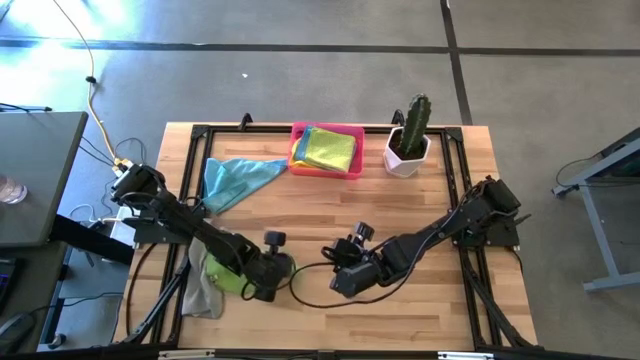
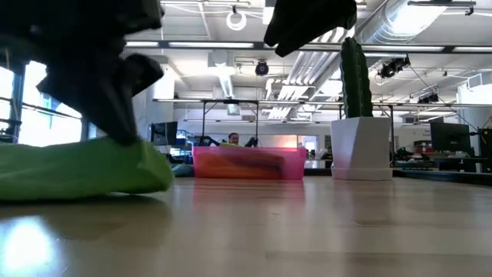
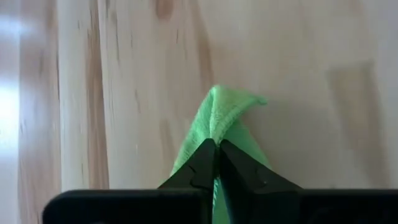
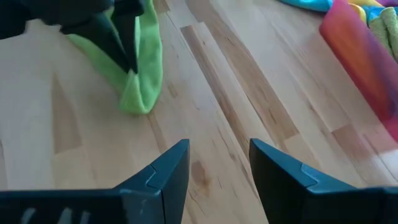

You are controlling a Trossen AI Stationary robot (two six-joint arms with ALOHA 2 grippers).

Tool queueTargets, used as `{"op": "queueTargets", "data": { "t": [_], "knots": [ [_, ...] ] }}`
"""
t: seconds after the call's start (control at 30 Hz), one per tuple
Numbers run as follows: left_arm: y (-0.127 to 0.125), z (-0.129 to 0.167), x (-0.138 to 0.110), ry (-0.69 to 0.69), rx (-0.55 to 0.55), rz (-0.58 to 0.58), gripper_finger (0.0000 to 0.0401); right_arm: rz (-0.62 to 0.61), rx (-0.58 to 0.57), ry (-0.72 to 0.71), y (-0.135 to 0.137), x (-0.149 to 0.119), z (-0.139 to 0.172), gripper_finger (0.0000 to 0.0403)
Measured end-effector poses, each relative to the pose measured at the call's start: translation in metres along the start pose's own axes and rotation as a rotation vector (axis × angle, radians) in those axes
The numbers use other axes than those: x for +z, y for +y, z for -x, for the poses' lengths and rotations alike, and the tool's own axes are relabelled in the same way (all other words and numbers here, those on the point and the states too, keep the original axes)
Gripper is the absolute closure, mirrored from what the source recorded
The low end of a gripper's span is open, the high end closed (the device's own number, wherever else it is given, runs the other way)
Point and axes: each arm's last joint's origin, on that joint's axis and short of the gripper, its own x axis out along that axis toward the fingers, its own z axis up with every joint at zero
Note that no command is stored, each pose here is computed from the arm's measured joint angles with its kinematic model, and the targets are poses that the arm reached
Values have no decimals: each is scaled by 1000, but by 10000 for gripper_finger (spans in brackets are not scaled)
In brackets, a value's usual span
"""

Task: Fold microfiber towels
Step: Fold the green microfiber cloth on the table

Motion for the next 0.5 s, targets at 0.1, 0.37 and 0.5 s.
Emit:
{"op": "queueTargets", "data": {
  "t": [0.1, 0.37, 0.5],
  "knots": [
    [-2, 8, 17, -55, -15, 11, 398, -4, 15, -4, 4, -2, 3, 242],
    [-8, 29, 51, -148, -128, -6, 399, 60, 71, -35, 23, -16, 19, 242],
    [-9, 36, 62, -183, -155, -33, 400, 58, 93, -54, 34, -26, 30, 242]
  ]
}}
